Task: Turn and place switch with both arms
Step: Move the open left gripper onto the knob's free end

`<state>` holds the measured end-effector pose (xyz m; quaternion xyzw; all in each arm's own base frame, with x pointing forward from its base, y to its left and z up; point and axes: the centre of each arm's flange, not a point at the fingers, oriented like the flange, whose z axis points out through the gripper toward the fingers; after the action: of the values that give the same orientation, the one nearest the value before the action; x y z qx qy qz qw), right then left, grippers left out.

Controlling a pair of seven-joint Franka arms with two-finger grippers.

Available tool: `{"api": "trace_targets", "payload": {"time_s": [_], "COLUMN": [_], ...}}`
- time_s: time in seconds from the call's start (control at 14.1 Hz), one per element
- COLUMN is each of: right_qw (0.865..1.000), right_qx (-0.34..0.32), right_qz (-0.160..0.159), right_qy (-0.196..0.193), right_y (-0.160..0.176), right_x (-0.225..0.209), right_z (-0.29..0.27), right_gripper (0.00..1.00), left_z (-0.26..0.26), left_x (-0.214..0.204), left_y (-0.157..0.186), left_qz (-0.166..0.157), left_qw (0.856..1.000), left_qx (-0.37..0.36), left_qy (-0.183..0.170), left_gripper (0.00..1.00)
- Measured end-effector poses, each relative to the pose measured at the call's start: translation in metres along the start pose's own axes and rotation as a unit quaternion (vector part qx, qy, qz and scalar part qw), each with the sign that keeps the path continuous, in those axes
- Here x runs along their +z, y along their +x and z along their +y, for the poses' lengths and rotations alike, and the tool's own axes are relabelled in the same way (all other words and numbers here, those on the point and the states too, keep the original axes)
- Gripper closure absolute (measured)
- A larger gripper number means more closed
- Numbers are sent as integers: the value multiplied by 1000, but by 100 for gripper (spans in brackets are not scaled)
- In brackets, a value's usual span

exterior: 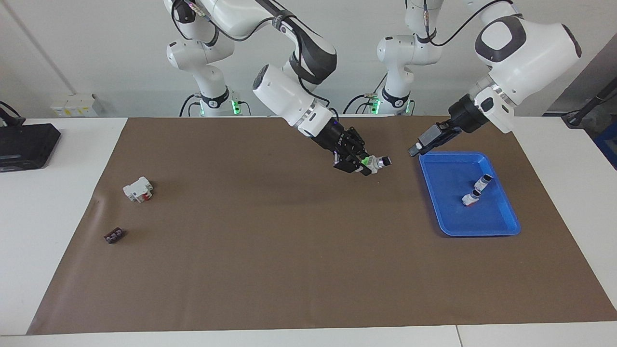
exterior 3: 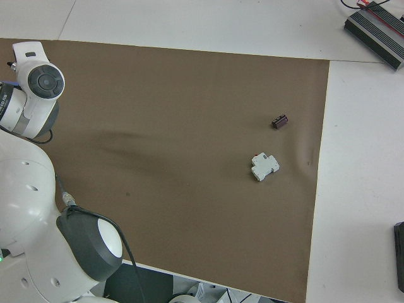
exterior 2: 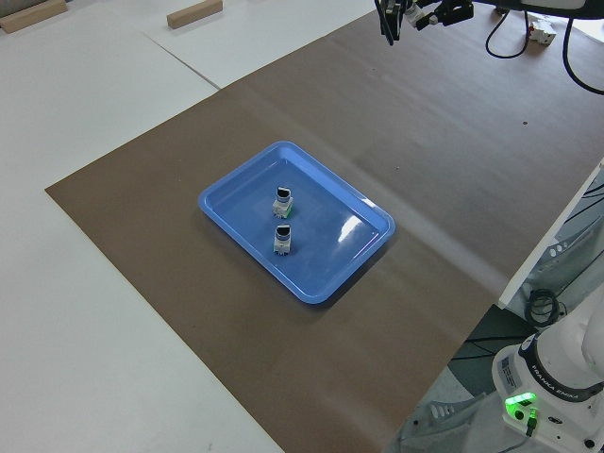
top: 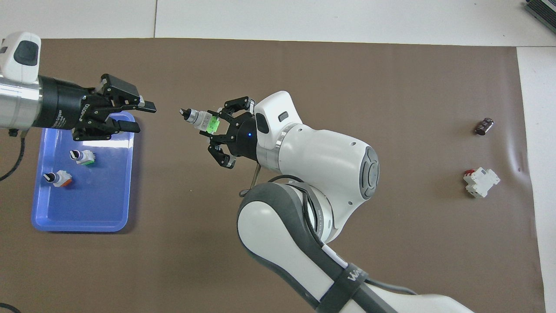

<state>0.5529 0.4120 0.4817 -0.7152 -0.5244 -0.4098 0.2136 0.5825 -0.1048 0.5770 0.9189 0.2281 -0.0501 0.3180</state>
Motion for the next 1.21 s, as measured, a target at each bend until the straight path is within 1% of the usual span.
{"api": "trace_targets", "payload": {"time_s": [0.07, 0.14, 0.21, 0.28, 0.35, 0.5, 0.57, 0.71, 0.85, 1.21], "right_qw": [1000, 1000, 1000, 1000, 1000, 1000, 1000, 1000, 1000, 1000], "right_qx": [-1, -2, -2, -2, -2, -1, -1, -1, -1, -1], "right_qz": [-7, -11, -12, -12, -12, -12, -12, -13, -13, -12], "right_qy": [-2, -3, -3, -3, -3, -3, -3, -3, -3, -3], "right_y": [3, 4, 4, 4, 4, 4, 4, 4, 4, 4], "right_x": [0, 0, 0, 0, 0, 0, 0, 0, 0, 0], "right_z": [-1, -2, -2, -2, -2, -2, -2, -2, -2, -2], "right_gripper": [59, 59, 59, 59, 59, 59, 59, 59, 59, 59], "left_z": [2, 3, 4, 5, 5, 6, 8, 10, 10, 7], "left_x": [3, 5, 9, 13, 17, 20, 20, 19, 18, 28], "left_y": [3, 6, 8, 10, 12, 15, 15, 15, 15, 16], "left_qz": [-3, -7, -13, -19, -23, -23, -26, -35, -39, -58], "left_qw": [1000, 1000, 999, 998, 997, 996, 994, 991, 989, 988], "left_qx": [-8, -19, -32, -47, -61, -82, -93, -115, -125, -130], "left_qy": [-6, -12, -20, -26, -29, -37, -44, -60, -65, -53], "left_gripper": [43, 43, 48, 48, 58, 60, 64, 65, 65, 65]}}
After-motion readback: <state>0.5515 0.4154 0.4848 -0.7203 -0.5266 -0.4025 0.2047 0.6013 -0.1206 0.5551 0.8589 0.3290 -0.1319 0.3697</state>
